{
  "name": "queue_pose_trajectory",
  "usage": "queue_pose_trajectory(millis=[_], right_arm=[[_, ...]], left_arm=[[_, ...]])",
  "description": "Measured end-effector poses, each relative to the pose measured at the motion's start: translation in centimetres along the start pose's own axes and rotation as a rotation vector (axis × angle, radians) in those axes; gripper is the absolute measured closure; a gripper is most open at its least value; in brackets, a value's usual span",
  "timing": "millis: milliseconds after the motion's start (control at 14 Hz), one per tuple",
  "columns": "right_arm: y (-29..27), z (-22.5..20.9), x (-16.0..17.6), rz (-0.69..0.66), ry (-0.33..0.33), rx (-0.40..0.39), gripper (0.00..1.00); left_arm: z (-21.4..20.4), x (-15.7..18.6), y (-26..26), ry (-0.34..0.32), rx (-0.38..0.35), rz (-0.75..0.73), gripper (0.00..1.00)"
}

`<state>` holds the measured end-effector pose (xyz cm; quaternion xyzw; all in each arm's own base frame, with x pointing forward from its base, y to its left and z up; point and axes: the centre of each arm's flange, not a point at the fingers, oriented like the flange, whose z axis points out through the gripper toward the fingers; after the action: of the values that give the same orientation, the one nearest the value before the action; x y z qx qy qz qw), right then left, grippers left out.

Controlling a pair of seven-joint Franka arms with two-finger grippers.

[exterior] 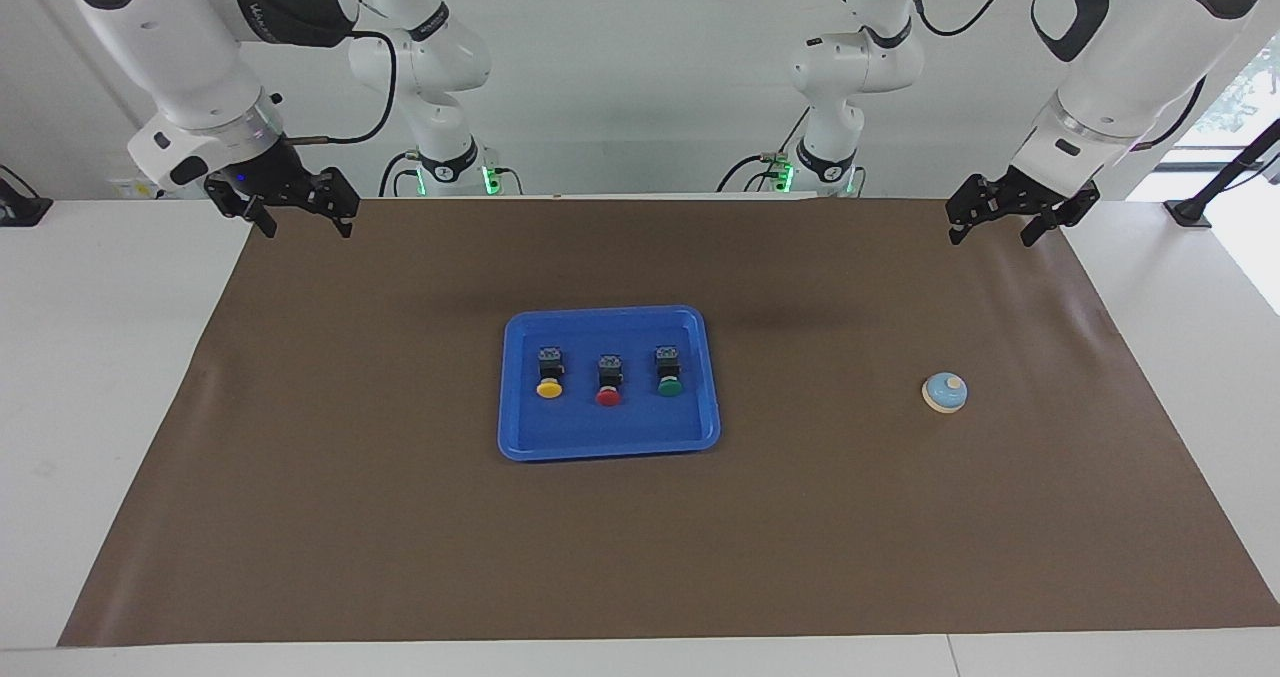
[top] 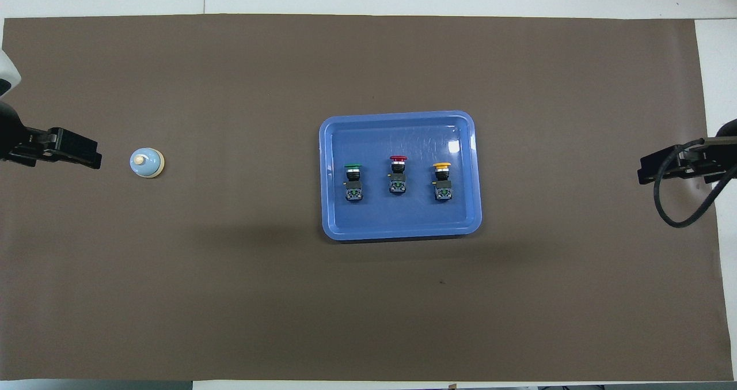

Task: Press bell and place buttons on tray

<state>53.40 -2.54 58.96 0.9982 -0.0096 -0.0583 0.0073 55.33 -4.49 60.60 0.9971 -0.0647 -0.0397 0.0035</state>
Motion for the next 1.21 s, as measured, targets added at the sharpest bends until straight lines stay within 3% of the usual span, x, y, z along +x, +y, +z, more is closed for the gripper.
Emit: queue_pose_trajectory(millis=[1214], right_arm=[[0.0, 0.0, 0.0, 0.0, 0.0, 0.0, 0.0]], left_arm=[[-1.4, -0.8, -2.2, 0.033, -0.024, -0.045, 0.0]])
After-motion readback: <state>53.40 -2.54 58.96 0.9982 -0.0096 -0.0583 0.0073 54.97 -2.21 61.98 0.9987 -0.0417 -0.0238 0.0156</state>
